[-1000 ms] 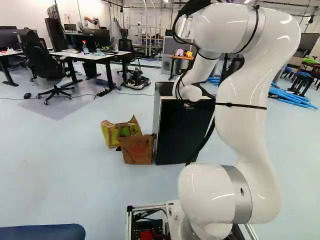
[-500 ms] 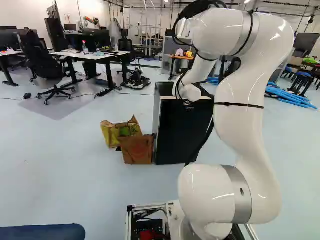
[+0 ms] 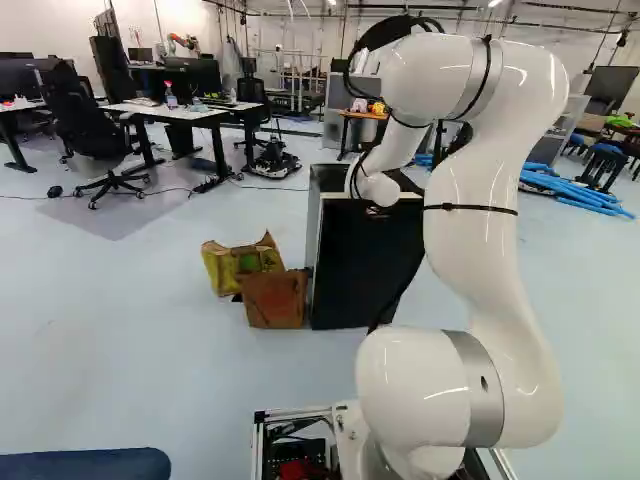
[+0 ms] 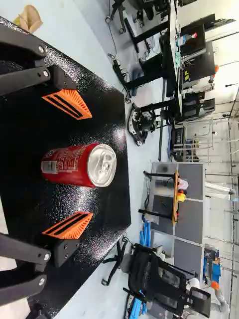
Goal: Grab a drink from the fridge
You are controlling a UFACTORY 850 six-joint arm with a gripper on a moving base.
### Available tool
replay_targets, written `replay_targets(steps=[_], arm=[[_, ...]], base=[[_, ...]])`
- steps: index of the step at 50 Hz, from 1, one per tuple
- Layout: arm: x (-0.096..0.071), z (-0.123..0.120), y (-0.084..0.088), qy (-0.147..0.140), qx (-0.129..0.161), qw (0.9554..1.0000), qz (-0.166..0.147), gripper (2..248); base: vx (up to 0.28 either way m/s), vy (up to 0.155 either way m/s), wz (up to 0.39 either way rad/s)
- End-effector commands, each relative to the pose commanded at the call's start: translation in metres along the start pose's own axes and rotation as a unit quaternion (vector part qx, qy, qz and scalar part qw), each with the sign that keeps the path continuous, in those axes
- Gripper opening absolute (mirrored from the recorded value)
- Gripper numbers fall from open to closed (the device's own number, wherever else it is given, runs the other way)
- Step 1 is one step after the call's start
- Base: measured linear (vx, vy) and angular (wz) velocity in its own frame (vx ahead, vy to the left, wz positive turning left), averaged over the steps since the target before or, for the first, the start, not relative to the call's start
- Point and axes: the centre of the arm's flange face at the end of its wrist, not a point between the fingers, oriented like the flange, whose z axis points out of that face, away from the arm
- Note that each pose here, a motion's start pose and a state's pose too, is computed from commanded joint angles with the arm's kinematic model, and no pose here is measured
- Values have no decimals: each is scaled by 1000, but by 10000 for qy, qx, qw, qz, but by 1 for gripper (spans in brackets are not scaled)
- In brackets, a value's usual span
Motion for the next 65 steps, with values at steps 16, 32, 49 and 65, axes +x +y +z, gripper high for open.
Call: replay_targets(steps=[16, 32, 49, 65], arm=[[0, 0, 0, 0, 0, 10000, 0, 247], [0, 0, 0, 0, 0, 10000, 30, 243], [0, 0, 0, 0, 0, 9998, 202, 99], [0, 0, 0, 0, 0, 9998, 202, 99]], base=[[0, 0, 0], [0, 0, 0], [0, 0, 0], [0, 0, 0]])
